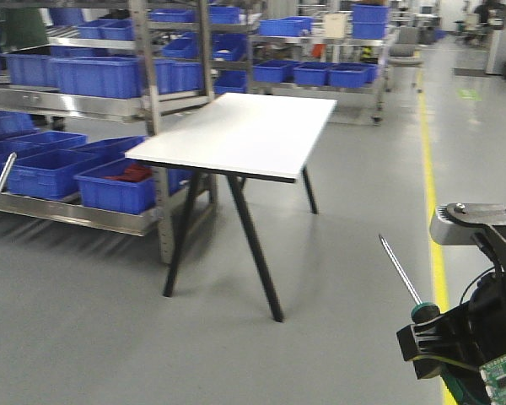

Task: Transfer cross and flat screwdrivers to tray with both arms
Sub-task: 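Hold both screwdrivers while the base turns away from the table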

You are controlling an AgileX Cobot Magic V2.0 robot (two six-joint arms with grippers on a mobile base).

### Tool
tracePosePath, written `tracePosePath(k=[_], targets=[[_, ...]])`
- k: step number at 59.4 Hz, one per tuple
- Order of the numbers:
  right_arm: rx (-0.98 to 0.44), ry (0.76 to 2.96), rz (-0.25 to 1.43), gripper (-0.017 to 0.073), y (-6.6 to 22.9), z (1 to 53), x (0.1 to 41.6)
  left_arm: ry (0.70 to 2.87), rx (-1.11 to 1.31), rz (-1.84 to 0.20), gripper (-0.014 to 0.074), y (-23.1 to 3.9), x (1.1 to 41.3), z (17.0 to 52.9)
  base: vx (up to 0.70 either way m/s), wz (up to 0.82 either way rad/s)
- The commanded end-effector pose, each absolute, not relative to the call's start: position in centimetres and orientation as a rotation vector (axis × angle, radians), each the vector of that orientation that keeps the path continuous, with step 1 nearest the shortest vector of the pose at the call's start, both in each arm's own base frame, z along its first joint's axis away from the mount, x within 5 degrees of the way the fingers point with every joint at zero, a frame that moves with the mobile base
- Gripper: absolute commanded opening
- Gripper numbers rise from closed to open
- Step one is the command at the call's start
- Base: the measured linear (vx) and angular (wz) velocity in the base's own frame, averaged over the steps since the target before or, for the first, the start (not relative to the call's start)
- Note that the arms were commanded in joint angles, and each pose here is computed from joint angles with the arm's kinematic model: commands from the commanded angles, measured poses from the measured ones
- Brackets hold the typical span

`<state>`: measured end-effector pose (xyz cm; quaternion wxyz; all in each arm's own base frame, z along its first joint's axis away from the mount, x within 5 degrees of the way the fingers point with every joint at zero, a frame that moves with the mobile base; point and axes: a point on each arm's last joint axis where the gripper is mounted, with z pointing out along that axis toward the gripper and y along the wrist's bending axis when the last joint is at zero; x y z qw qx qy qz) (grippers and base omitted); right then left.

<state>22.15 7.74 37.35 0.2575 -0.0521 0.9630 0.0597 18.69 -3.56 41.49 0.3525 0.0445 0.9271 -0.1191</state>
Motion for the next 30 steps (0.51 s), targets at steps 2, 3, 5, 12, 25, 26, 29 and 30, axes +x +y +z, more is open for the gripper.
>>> tracePosePath(k=[2, 3, 5, 12, 25, 26, 29, 30], targets=[[-0.142, 2.492, 0.19, -0.0009, 7.54, 39.35, 22.03, 2.283, 0.105, -0.339, -0.0001, -3.76, 18.37, 43.23, 0.59, 0.47], [-0.142, 2.492, 0.189, -0.0009, 7.54, 39.35, 22.03, 2.283, 0.105, -0.339, -0.0001, -3.76, 18.37, 43.23, 0.59, 0.48], [-0.142, 2.492, 0.189, -0.0009, 7.54, 39.35, 22.03, 2.283, 0.105, -0.339, -0.0001, -3.76, 18.37, 43.23, 0.59, 0.49], [-0.142, 2.492, 0.189, -0.0009, 7.54, 39.35, 22.03, 2.283, 0.105, -0.339, -0.0001, -3.76, 18.37, 43.23, 0.58, 0.5], [-0.142, 2.493, 0.191, -0.0009, 7.54, 39.35, 22.02, 2.283, 0.105, -0.34, -0.0001, -3.77, 18.38, 43.22, 0.57, 0.54], [-0.142, 2.493, 0.191, -0.0009, 7.54, 39.35, 22.02, 2.282, 0.105, -0.34, -0.0001, -3.77, 18.35, 43.24, 0.57, 0.61], [-0.142, 2.494, 0.189, -0.0009, 7.54, 39.34, 22.01, 2.282, 0.105, -0.34, -0.0001, -3.77, 18.34, 43.24, 0.57, 0.65], [-0.142, 2.496, 0.189, -0.0009, 7.53, 39.33, 22.0, 2.282, 0.105, -0.34, -0.0001, -3.77, 18.34, 43.24, 0.57, 0.67]])
